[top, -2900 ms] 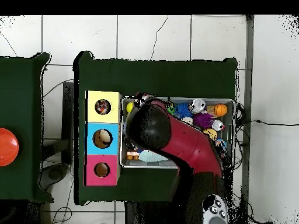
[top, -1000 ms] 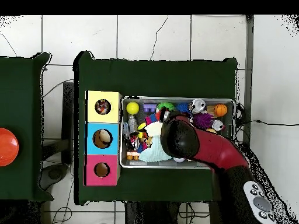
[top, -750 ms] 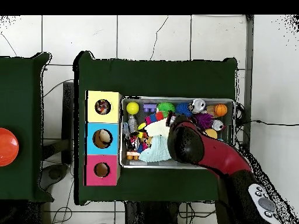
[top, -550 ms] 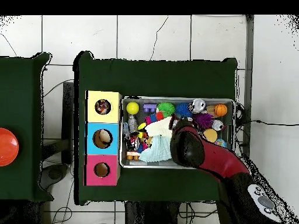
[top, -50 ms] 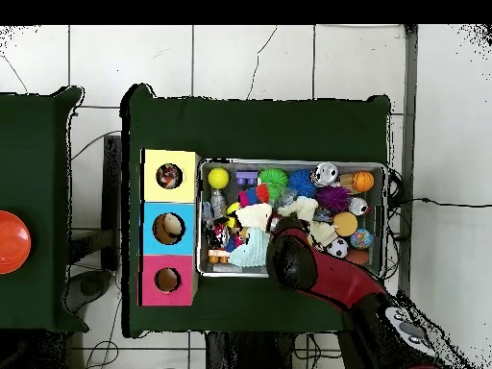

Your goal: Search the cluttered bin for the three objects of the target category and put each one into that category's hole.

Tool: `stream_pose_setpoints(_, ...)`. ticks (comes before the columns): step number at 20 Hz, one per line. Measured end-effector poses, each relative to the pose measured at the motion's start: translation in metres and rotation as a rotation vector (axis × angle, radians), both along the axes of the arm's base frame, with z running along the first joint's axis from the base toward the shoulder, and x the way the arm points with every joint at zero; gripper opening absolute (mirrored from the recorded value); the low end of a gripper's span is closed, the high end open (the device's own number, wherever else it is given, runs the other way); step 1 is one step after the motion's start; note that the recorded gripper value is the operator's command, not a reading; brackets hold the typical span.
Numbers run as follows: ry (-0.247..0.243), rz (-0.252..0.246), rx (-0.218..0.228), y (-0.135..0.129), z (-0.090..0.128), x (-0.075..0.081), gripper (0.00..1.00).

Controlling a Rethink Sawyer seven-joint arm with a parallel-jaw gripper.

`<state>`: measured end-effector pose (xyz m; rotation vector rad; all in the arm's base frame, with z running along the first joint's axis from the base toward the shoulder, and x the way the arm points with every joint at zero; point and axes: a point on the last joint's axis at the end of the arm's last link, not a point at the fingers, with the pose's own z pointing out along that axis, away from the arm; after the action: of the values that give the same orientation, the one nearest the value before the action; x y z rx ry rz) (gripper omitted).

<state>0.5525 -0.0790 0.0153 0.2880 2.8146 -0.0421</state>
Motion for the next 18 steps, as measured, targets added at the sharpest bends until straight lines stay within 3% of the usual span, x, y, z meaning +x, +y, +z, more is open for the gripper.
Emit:
stream_pose_setpoints(3,0.031,0.011,-0.021,0.013,0.004,-0.015,1.00)
stream_pose_setpoints(7,0.041,0.020,-0.049,0.025,0.015,-0.023,1.00)
stream_pose_setpoints(18,0.019,0.026,-0.125,0.043,0.068,-0.011,1.00)
